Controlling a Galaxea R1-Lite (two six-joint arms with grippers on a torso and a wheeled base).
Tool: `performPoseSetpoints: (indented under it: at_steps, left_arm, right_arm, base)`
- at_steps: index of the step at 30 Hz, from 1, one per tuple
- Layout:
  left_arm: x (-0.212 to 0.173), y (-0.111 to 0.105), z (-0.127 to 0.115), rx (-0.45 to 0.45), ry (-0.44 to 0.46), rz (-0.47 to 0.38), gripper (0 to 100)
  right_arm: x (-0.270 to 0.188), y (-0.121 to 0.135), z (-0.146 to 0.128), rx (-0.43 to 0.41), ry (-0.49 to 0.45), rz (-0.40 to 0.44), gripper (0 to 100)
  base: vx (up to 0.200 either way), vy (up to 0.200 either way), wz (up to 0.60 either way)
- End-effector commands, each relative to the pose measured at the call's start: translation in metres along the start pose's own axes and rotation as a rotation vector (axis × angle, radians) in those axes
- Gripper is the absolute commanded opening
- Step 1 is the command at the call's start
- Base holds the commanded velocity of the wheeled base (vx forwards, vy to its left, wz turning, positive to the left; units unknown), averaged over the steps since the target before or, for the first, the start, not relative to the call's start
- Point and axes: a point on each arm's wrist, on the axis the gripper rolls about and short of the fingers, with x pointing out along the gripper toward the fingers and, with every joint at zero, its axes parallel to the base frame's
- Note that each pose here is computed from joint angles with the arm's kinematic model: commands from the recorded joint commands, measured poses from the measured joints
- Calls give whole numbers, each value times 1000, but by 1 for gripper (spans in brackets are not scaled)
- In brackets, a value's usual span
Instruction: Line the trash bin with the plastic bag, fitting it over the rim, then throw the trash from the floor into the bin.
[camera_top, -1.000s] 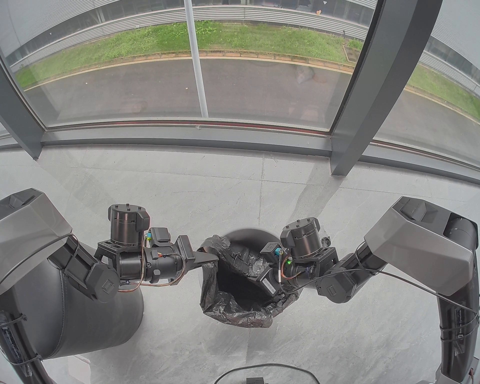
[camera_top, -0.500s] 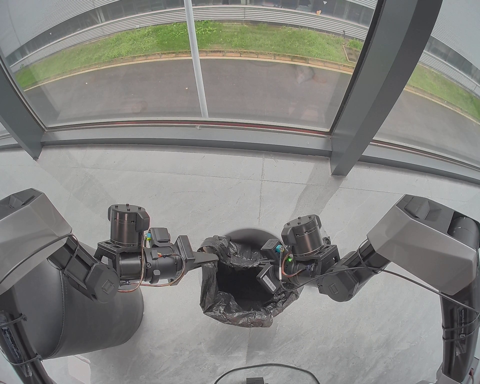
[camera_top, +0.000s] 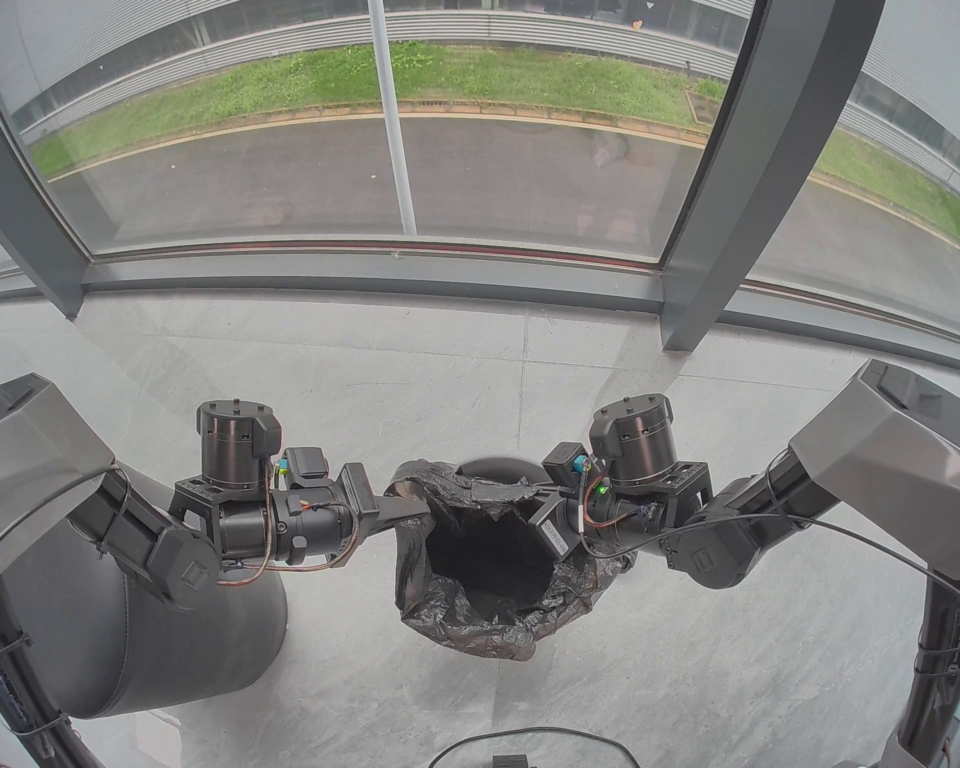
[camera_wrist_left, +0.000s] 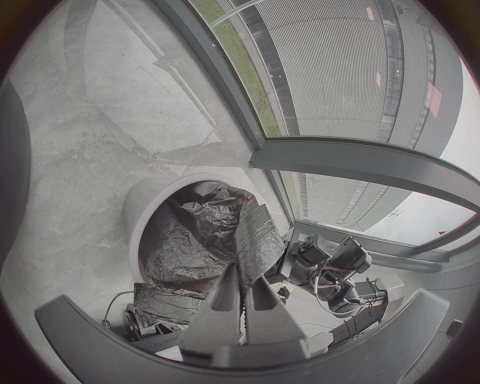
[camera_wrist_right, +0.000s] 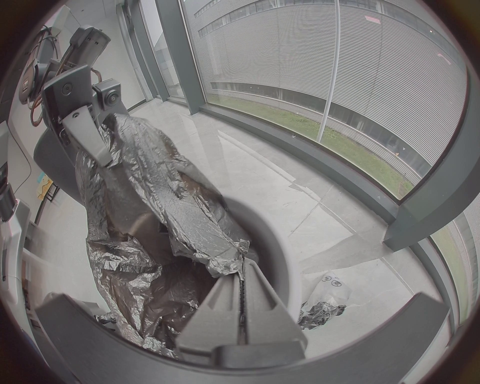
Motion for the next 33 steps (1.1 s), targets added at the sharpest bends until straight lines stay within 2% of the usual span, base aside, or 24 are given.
performPoseSetpoints:
  at_steps: [1, 5, 18, 24, 33]
  left_arm:
    - [-2, -2, 0, 4, -3, -4, 0]
    - [5, 7, 0, -3, 8, 12, 0]
    - [25, 16, 16, 58, -3, 5, 0]
    - [24, 18, 34, 72, -50, -3, 0]
    - [26, 24, 42, 77, -70, 2, 0]
  right_arm:
    - [-7, -7, 7, 7, -23, -25, 0]
    - [-1, -15, 7, 16, -23, -57, 0]
    - [30, -33, 0, 43, -20, -134, 0]
    - [38, -39, 8, 71, -50, -172, 0]
    - [43, -46, 11, 78, -59, -207, 0]
  base:
    - [0, 0, 0]
    - [0, 0, 0]
    - [0, 0, 0]
    - [0, 0, 0]
    - [0, 0, 0]
